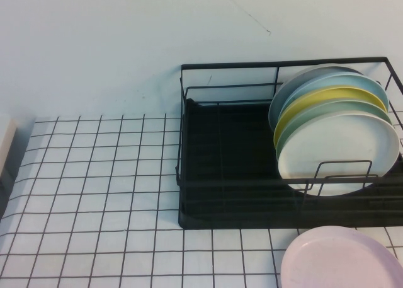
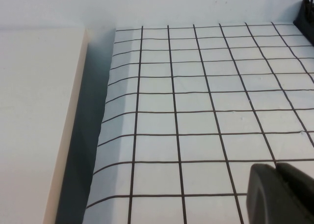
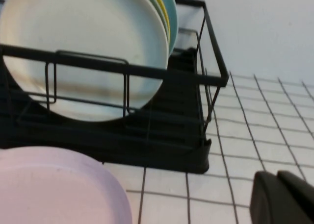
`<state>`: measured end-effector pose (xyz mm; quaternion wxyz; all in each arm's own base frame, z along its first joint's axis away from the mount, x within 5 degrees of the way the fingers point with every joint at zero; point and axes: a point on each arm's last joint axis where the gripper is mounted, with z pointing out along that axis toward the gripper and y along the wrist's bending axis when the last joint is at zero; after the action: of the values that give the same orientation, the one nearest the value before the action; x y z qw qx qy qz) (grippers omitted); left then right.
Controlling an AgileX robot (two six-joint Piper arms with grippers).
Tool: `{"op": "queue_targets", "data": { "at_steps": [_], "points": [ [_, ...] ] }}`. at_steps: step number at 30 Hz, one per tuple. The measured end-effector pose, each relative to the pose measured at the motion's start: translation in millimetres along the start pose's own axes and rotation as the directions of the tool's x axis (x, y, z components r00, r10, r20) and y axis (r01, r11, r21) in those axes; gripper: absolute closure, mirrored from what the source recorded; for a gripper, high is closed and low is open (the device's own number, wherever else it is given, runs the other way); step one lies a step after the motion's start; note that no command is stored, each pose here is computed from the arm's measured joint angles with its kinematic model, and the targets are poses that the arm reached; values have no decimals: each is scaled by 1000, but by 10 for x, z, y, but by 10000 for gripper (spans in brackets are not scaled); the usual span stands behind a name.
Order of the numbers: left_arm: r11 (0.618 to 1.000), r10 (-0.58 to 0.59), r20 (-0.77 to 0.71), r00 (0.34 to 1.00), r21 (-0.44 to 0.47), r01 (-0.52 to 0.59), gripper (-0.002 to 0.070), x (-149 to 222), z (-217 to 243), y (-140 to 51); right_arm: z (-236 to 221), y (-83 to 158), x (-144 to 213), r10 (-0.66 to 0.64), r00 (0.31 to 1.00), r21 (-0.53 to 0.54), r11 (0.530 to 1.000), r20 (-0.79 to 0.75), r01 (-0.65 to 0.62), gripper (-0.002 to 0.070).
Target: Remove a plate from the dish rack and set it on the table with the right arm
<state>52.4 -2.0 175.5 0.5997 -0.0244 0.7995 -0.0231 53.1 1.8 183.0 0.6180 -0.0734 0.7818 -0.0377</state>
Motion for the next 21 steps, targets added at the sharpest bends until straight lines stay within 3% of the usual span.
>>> {"op": "queue_targets", "data": {
  "at_steps": [5,21],
  "points": [
    [1000,0,0,1000,0,0,678,0,0,0,20,14,128,50,995,2,999,-84,-50,679],
    [1000,0,0,1000,0,0,678,0,0,0,15,13,137,61,993,3,998,-101,-61,679]
  ]
}}
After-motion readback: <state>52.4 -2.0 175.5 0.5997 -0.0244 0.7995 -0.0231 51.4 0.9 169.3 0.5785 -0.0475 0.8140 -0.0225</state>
